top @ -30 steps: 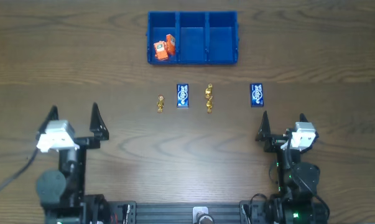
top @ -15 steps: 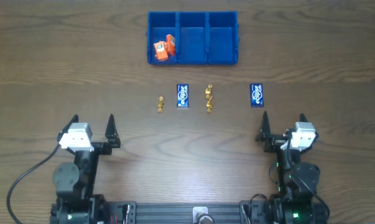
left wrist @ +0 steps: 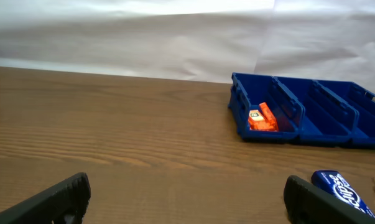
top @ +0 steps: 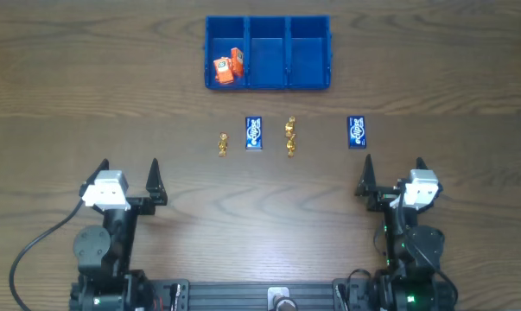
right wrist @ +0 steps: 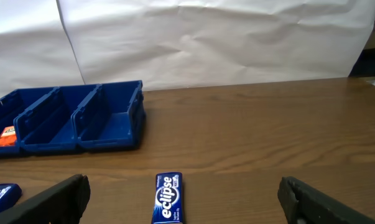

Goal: Sort Candies Into Trays

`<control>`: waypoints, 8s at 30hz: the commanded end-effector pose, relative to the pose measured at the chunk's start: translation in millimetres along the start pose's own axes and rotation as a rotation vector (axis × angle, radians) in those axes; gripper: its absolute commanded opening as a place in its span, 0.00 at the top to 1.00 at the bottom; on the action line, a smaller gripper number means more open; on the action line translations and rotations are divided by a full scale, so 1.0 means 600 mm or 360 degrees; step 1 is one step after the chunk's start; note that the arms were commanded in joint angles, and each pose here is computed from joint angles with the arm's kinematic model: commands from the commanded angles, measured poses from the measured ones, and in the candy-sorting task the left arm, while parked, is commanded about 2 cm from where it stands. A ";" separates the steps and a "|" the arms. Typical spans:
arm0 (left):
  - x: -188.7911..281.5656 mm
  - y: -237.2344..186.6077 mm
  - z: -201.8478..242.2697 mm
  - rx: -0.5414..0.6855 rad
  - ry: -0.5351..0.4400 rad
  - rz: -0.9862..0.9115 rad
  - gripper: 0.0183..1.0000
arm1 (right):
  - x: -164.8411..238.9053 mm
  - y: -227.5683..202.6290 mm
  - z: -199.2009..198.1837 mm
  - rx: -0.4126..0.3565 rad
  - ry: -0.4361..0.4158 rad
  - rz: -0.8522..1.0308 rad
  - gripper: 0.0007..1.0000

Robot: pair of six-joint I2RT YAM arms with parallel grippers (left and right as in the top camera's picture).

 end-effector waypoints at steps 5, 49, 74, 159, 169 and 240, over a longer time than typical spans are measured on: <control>-0.001 -0.019 -0.005 -0.0015 -0.0059 0.0066 0.00 | 0.000 -0.001 -0.001 0.0008 -0.0007 0.0001 0.00; -0.001 -0.019 -0.005 -0.0015 -0.0059 0.0066 0.00 | -0.323 -0.117 0.019 0.0095 -0.0300 0.2333 0.00; -0.001 -0.019 -0.005 -0.0015 -0.0059 0.0066 0.00 | -0.345 -0.106 0.041 0.0090 -0.0267 0.2207 0.76; -0.001 -0.019 -0.005 -0.0015 -0.0059 0.0066 0.00 | -0.269 -0.176 0.429 0.0119 -0.0310 0.2105 0.00; -0.001 -0.019 -0.005 -0.0015 -0.0059 0.0066 0.00 | -0.269 -0.195 0.418 0.0098 -0.0358 0.2070 0.02; -0.001 -0.019 -0.005 -0.0015 -0.0059 0.0066 0.00 | -0.533 -0.013 0.391 0.0156 -0.0207 0.1396 0.81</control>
Point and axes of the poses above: each gripper's point midway between its finger pads, its own x axis back along the fingers, its own z axis along the line the jaws close on, y = z × x, the point moved 8 cm from there along x, back along the fingers, and after that the axes turned 7 degrees about -x, right-handed, at the moved point
